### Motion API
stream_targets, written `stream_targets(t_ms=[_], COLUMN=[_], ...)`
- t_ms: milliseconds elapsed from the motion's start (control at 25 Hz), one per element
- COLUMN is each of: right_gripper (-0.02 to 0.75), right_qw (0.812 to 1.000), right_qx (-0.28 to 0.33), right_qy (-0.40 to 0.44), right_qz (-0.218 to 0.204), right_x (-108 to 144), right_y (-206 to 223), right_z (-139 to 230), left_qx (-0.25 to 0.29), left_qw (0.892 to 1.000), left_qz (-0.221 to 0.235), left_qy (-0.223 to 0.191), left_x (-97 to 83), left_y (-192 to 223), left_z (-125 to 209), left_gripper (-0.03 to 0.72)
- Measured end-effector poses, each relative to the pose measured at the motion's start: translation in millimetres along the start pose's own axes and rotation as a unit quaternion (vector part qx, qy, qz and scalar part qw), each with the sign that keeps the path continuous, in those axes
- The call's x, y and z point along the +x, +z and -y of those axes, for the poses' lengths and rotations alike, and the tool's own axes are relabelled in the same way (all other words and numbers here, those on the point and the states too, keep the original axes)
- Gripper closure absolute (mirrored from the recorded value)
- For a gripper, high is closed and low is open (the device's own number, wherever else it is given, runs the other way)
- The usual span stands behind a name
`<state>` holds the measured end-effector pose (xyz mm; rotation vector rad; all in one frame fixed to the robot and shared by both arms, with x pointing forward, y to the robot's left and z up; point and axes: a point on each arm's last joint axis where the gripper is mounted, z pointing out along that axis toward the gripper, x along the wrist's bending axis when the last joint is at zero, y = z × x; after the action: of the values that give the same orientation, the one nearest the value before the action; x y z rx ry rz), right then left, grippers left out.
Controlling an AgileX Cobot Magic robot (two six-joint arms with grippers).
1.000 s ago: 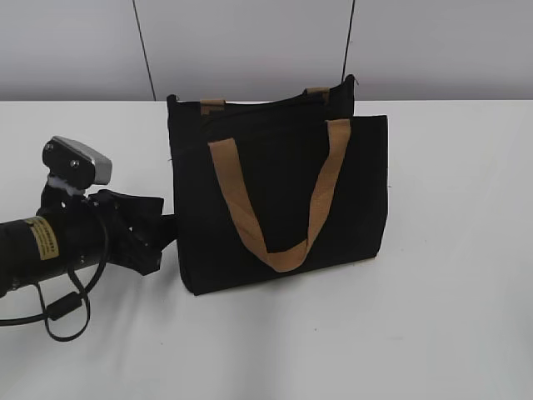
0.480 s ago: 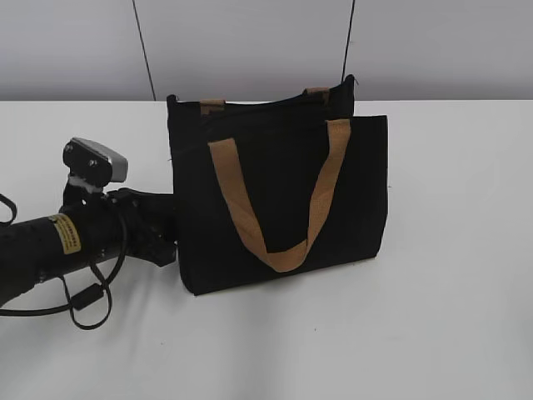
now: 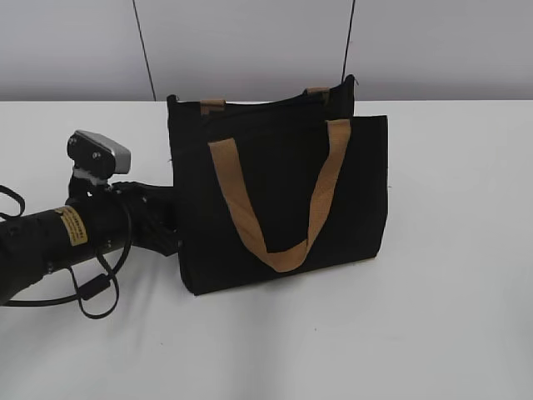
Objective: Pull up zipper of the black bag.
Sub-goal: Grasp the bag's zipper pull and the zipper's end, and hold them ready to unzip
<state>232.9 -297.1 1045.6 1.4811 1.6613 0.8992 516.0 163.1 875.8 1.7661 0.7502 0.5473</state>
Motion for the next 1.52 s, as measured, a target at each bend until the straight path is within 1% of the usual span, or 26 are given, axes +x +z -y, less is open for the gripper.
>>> stream_targets(t_ms=[80, 160, 240, 400, 680, 800, 1000, 1160, 1400, 1520], right_gripper=[0.284, 0.284, 0.284, 0.284, 0.284, 0.284, 0.284, 0.284, 0.284, 0.284], right_qw=[1.0, 1.0, 1.0, 1.0, 1.0, 1.0, 1.0, 1.0, 1.0, 1.0], right_qx=[0.0, 0.0, 0.0, 0.0, 0.0, 0.0, 0.0, 0.0, 0.002, 0.018], right_qy=[0.0, 0.0, 0.0, 0.0, 0.0, 0.0, 0.0, 0.0, 0.001, 0.002], right_qz=[0.0, 0.0, 0.0, 0.0, 0.0, 0.0, 0.0, 0.0, -0.002, -0.019], right_x=[0.0, 0.0, 0.0, 0.0, 0.0, 0.0, 0.0, 0.0, 0.3, 2.3], right_y=[0.0, 0.0, 0.0, 0.0, 0.0, 0.0, 0.0, 0.0, 0.6, 7.0], right_z=[0.0, 0.0, 0.0, 0.0, 0.0, 0.0, 0.0, 0.0, -0.5, -9.7], left_qx=[0.008, 0.016, 0.022, 0.031, 0.039, 0.025, -0.009, -0.031, -0.044, -0.049], left_qw=[1.0, 1.0, 1.0, 0.999, 0.998, 0.998, 0.997, 0.997, 0.996, 0.995], left_qz=[-0.001, -0.002, -0.003, -0.008, -0.032, -0.041, -0.049, -0.048, -0.035, -0.034], left_qy=[0.0, 0.0, -0.001, 0.005, 0.035, 0.046, 0.053, 0.06, 0.073, 0.075], left_x=[0.2, 0.4, 0.5, 1.4, 3.8, 2.4, -3.4, -9.5, -18.2, -19.9], left_y=[0.1, 0.1, 0.1, -2.9, -19.9, -31.0, -49.8, -59.6, -64.2, -66.3], left_z=[1.3, 2.9, 4.0, -2.3, -36.2, -52.1, -76.9, -93.1, -102.1, -105.3], left_gripper=[0.556, 0.641, 0.672, 0.674, 0.674, 0.675, 0.675, 0.675, 0.675, 0.675])
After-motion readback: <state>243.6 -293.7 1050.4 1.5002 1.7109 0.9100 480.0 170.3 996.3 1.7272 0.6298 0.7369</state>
